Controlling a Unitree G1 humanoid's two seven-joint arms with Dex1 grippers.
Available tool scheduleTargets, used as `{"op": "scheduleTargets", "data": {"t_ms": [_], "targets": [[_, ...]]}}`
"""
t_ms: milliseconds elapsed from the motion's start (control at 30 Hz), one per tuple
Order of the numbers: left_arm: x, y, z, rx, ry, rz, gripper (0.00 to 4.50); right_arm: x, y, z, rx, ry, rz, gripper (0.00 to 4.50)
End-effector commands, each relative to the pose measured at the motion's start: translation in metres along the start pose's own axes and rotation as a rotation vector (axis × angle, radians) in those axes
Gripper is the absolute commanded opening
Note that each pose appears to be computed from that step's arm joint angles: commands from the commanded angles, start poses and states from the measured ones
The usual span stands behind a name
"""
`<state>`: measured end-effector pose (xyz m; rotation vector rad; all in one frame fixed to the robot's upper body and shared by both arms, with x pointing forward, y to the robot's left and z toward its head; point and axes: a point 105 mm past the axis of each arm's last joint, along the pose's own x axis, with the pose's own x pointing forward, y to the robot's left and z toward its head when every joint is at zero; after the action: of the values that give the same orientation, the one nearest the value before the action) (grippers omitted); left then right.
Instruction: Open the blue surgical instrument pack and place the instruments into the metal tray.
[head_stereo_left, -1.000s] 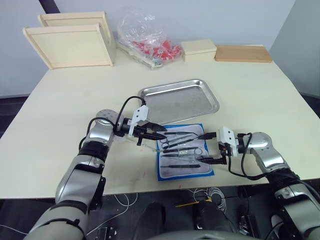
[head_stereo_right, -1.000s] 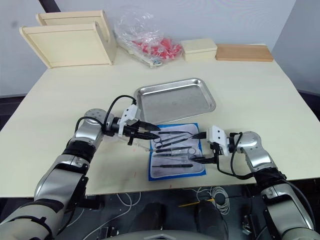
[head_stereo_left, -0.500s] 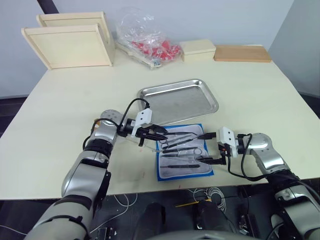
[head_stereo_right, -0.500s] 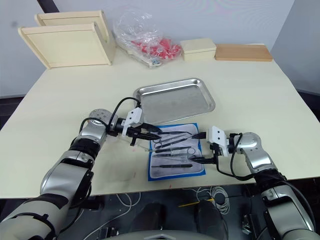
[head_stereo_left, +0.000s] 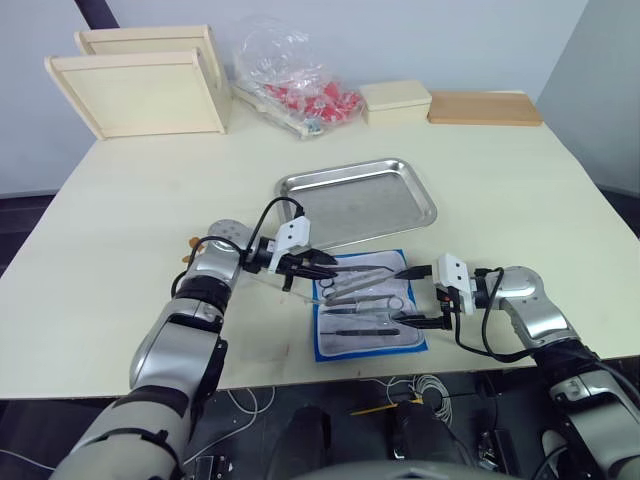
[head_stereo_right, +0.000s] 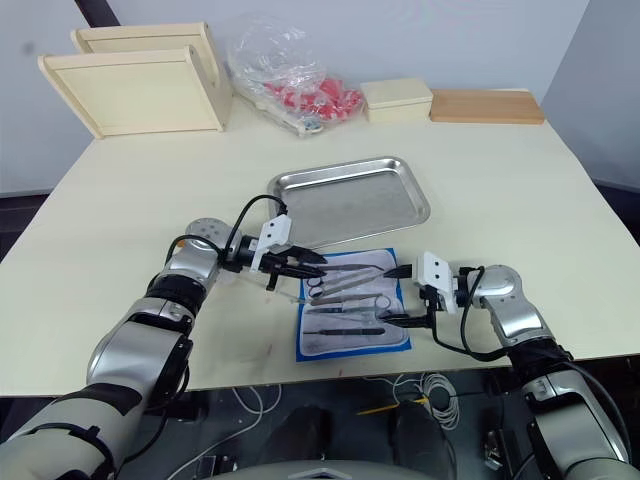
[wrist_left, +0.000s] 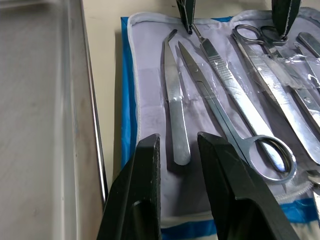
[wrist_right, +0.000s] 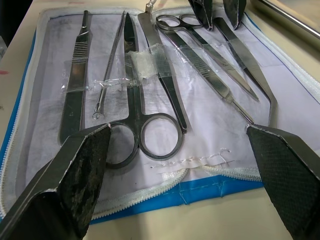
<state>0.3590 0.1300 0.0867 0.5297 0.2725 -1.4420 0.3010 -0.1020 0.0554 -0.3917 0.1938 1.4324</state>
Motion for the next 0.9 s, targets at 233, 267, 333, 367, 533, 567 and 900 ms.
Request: {"op": "scheduleTargets", "data": {"t_ms": [233,267,333,367,533,567,900], "targets": [[-0.002,0.001,-0.001,-0.012,0.019,-0.004,0.15,0.007,0.03,-0.054,0.174,0.222,0.068,4.5],[-0.001,0.0,0.0,-0.009,0.017,-0.006,0.15,0.007,0.03,-0.054,0.178,0.224,0.069,4.5],[-0.002,0.0,0.002,-0.001,0.013,-0.011,0.15,0.008,0.031,-0.055,0.182,0.229,0.072,4.5],[-0.002,0.0,0.003,0.0,0.012,-0.015,0.15,0.008,0.031,-0.054,0.184,0.23,0.073,4.5],[-0.003,0.001,0.004,0.014,0.041,-0.022,0.15,0.009,0.031,-0.056,0.191,0.248,0.076,4.5],[-0.003,0.001,0.006,0.015,0.043,-0.022,0.15,0.009,0.031,-0.057,0.193,0.256,0.076,4.5],[-0.005,0.002,0.015,-0.005,0.062,-0.024,0.15,0.011,0.033,-0.063,0.233,0.305,0.084,4.5]]}}
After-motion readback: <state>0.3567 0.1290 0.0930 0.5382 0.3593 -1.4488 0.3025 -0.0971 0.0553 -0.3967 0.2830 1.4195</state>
